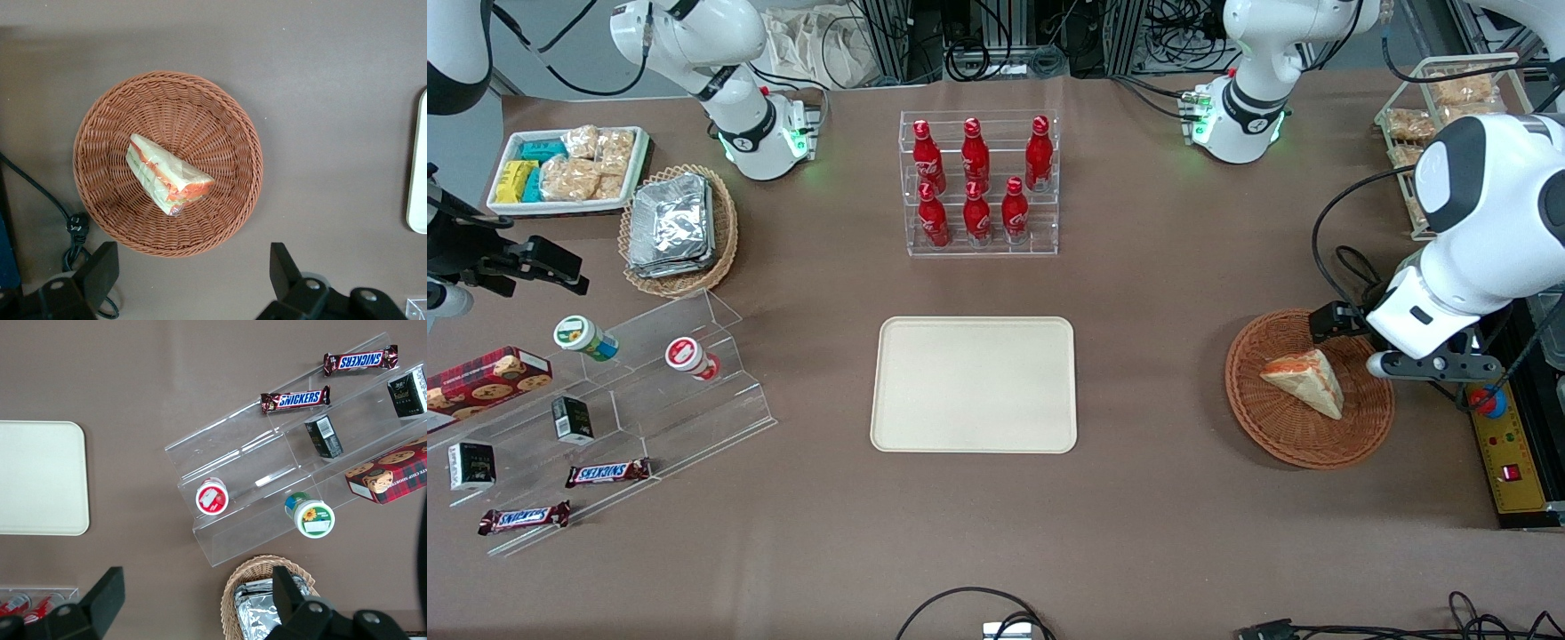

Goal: Place sandwich from basket to tray
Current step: 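Lower the open left gripper onto the wrapped sandwich in the wicker basket, then close the left gripper on the sandwich's edge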

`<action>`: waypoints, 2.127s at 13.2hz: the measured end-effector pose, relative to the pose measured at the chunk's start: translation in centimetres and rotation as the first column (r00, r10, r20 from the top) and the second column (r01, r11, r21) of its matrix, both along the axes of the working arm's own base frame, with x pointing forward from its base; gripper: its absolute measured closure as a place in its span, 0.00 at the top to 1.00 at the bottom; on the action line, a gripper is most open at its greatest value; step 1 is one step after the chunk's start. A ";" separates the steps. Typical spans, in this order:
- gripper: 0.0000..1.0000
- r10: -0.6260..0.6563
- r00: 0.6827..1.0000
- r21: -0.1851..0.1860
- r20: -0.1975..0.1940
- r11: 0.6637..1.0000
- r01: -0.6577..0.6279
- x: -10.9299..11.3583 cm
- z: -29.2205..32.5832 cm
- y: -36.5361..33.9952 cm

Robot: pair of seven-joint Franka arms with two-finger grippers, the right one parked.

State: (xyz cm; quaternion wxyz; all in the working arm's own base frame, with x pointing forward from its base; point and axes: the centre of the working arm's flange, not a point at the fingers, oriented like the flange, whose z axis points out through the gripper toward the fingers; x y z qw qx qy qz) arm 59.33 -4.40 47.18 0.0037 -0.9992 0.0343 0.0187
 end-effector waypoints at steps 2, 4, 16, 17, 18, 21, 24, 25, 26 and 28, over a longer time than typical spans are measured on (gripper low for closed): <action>1.00 -0.001 1.000 0.000 -0.006 1.000 0.001 0.0 -0.1 0.0; 1.00 0.007 1.000 0.001 -0.026 1.000 -0.007 0.2 -0.5 0.0; 1.00 0.601 0.799 0.023 -0.021 0.799 -0.600 1.2 -14.8 3.9; 1.00 0.643 0.766 0.014 -0.007 0.766 -0.643 0.5 -16.5 3.8; 1.00 0.683 0.730 0.010 0.000 0.730 -0.683 -0.1 -17.8 3.8; 1.00 0.772 0.635 0.023 -0.005 0.635 -0.772 -1.1 -19.3 3.7; 1.00 0.858 0.513 0.026 0.000 0.513 -0.858 -1.0 -20.3 3.7; 1.00 0.878 0.479 0.028 -0.001 0.479 -0.877 -1.0 -21.0 3.7; 1.00 0.890 0.456 0.032 -0.003 0.456 -0.889 -1.0 -21.8 3.7; 1.00 0.899 0.438 0.041 -0.009 0.438 -0.898 -1.0 -23.1 3.7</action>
